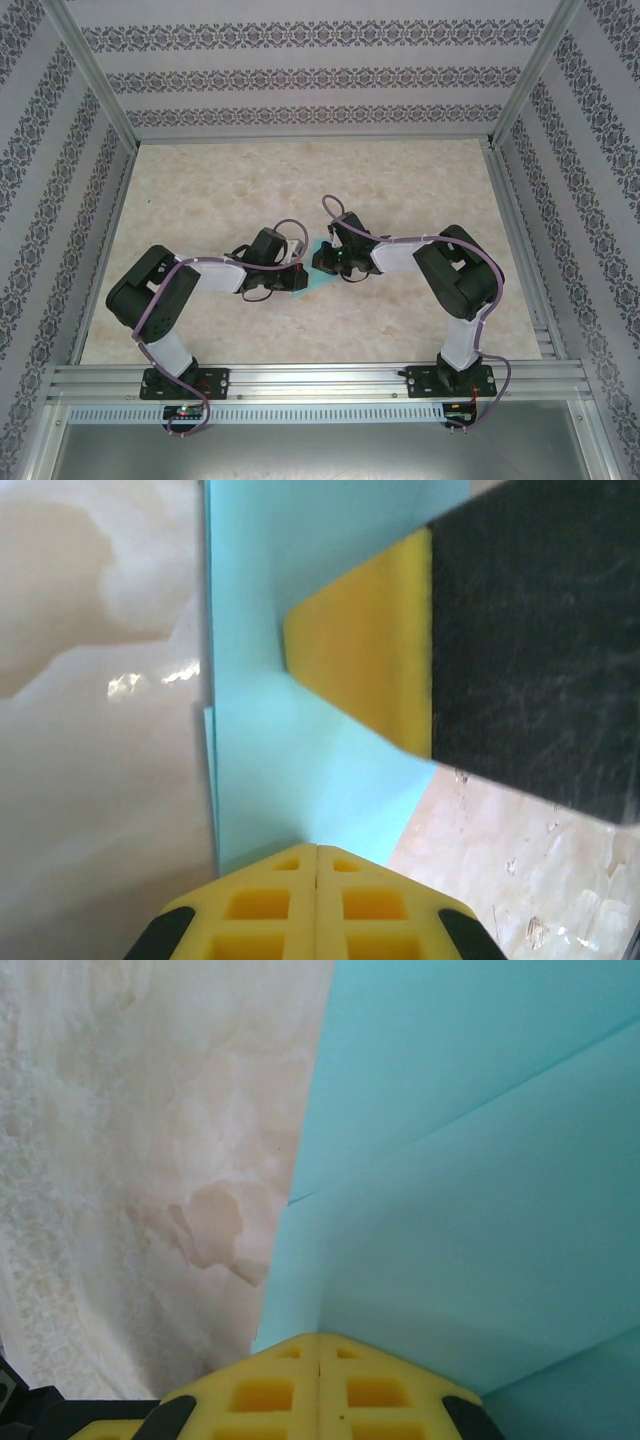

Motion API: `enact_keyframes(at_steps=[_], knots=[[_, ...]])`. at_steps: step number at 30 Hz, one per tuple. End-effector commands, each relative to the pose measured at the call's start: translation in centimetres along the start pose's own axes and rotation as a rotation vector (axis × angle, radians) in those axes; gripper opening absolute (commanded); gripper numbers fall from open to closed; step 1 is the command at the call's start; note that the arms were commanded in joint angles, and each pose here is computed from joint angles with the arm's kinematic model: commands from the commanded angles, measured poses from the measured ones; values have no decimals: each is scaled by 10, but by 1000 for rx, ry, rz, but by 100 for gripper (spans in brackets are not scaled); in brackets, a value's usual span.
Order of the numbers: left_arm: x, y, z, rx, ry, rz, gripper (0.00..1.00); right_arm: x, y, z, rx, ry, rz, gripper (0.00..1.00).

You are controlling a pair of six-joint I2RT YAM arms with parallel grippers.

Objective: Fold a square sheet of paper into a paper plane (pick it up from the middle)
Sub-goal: Fourth fold the wing at the center of the table.

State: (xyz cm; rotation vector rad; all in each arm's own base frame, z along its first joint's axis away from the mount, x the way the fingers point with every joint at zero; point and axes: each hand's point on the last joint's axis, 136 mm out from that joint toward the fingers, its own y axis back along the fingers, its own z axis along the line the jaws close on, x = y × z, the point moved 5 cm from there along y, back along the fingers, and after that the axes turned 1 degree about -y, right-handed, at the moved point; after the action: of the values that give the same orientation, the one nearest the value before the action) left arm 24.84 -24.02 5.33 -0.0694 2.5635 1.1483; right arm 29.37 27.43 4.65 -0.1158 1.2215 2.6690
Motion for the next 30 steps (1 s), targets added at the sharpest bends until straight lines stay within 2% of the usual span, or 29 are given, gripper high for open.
enact_keyframes(at_steps=[1,20,30], knots=[[53,4,29,-101,84,187,0,34,-10,-79,321,-104,101,0],[82,23,37,-169,150,279,0,34,-8,-83,341,-109,102,0],[81,40,30,-186,147,252,0,31,-8,-78,323,-104,100,0]])
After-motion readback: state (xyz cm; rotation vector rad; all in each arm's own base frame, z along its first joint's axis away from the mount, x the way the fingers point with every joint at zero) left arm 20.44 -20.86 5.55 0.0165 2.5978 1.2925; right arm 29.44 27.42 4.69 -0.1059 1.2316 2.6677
